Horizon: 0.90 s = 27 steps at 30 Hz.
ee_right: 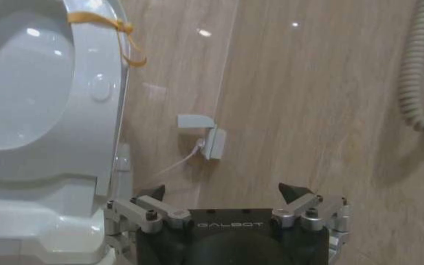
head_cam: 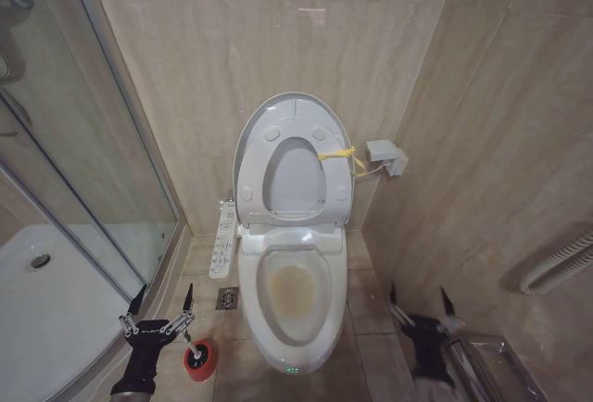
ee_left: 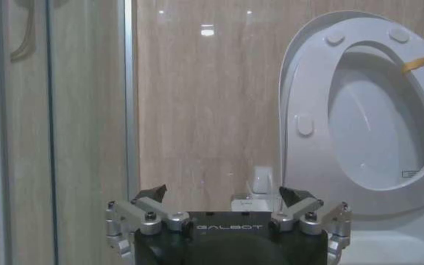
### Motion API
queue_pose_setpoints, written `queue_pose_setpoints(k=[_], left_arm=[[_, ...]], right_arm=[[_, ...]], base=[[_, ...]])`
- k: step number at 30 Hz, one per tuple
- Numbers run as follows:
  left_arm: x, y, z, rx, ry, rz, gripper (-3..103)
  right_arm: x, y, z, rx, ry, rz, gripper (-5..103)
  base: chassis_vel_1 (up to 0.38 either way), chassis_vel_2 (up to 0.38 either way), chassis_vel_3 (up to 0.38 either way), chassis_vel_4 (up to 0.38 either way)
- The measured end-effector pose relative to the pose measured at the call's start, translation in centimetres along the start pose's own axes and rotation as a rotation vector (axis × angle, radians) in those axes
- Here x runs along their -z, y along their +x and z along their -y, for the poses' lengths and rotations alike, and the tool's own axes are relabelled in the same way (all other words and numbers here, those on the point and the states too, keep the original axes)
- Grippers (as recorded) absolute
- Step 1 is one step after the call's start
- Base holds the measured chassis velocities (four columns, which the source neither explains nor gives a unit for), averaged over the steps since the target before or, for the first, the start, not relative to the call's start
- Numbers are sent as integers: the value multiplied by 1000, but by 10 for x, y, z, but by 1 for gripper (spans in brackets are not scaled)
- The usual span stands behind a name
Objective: Open the toilet lid, clean the toilet bowl with a toilet brush, close the toilet lid, and flush.
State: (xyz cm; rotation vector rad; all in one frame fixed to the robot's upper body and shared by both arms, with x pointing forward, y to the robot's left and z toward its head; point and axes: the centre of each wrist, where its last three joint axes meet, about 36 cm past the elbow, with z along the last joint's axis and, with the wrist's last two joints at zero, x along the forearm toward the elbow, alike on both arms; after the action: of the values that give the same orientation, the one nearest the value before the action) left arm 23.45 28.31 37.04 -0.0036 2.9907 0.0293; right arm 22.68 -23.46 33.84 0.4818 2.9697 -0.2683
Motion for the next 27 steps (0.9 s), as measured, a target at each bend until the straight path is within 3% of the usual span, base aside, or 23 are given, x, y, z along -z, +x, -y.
queue_pose_setpoints(k=[8, 17, 27], left_arm=[[0, 0, 0, 0, 0, 0, 100], [0, 0, 0, 0, 0, 0, 100], [0, 0, 0, 0, 0, 0, 100]], right_arm=[[8, -48, -20, -27, -99, 103, 100], [20, -76, -23, 4, -112, 156, 100], [21, -96, -23, 66, -183, 180, 100]], base=[[0, 0, 0, 0], [0, 0, 0, 0], [0, 0, 0, 0]])
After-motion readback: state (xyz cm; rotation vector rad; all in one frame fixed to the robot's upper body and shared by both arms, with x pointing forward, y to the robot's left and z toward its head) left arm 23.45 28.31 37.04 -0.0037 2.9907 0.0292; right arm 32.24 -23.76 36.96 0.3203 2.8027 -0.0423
